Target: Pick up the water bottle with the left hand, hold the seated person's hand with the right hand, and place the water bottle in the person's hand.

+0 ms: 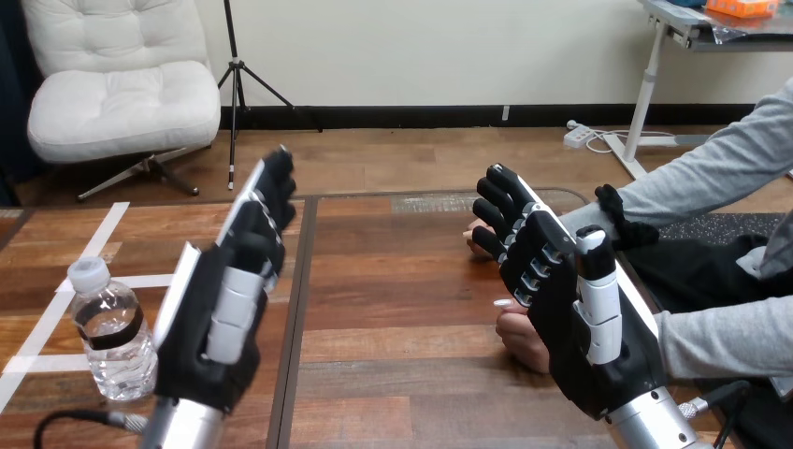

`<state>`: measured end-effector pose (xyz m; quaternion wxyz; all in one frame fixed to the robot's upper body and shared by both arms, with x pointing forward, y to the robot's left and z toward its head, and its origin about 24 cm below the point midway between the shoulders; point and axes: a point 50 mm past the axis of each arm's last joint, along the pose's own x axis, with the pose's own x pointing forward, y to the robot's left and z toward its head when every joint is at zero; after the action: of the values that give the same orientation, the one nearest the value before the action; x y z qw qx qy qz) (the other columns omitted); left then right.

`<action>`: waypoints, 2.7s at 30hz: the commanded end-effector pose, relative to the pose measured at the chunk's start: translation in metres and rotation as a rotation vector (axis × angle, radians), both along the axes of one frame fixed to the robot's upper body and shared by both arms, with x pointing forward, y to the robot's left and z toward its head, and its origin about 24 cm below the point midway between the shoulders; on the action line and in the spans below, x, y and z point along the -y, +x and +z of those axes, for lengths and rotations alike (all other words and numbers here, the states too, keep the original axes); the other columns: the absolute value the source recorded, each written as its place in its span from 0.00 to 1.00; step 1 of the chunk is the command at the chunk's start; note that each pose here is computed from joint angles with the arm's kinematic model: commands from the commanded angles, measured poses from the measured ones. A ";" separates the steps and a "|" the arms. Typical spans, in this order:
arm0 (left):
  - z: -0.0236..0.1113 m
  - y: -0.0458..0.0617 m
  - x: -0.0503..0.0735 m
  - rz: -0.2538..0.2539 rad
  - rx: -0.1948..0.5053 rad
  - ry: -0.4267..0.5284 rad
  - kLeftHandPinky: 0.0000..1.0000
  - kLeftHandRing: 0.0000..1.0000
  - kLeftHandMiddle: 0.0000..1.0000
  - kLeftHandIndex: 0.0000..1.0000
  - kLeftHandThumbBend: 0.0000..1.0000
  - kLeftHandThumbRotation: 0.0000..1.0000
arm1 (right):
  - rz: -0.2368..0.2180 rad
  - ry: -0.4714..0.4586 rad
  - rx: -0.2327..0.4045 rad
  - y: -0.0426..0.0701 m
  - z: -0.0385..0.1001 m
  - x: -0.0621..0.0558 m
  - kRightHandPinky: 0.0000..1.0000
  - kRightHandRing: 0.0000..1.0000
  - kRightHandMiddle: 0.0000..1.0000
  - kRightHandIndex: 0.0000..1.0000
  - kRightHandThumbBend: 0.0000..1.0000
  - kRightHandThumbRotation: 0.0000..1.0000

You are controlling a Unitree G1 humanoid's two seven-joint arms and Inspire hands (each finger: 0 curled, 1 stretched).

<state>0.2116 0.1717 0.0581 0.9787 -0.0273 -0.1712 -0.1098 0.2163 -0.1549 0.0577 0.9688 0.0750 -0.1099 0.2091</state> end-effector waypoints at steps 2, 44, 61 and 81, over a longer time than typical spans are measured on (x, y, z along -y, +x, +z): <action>0.034 0.013 -0.005 0.013 0.167 0.036 0.98 0.99 1.00 0.96 0.95 0.99 | 0.001 0.011 0.073 0.009 0.014 -0.002 1.00 1.00 0.99 0.97 0.85 1.00; 0.102 0.028 -0.039 0.114 0.493 -0.002 0.89 0.98 0.98 0.95 0.92 0.96 | -0.005 0.005 0.065 0.006 0.013 -0.002 1.00 1.00 1.00 0.98 0.83 1.00; 0.118 0.016 -0.054 0.160 0.581 -0.001 0.91 0.98 0.99 0.96 0.95 0.93 | -0.012 -0.004 0.061 0.006 0.012 -0.002 1.00 1.00 1.00 0.97 0.85 1.00; 0.122 0.008 -0.068 0.313 0.584 0.004 0.85 0.97 0.96 0.91 1.00 0.89 | -0.007 0.002 0.061 0.007 0.012 -0.002 1.00 1.00 0.99 0.97 0.82 1.00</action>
<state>0.2219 0.2380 0.1660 0.9063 0.0232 -0.4208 0.0330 0.2166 -0.1550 0.0573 0.9707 0.0717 -0.1078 0.2022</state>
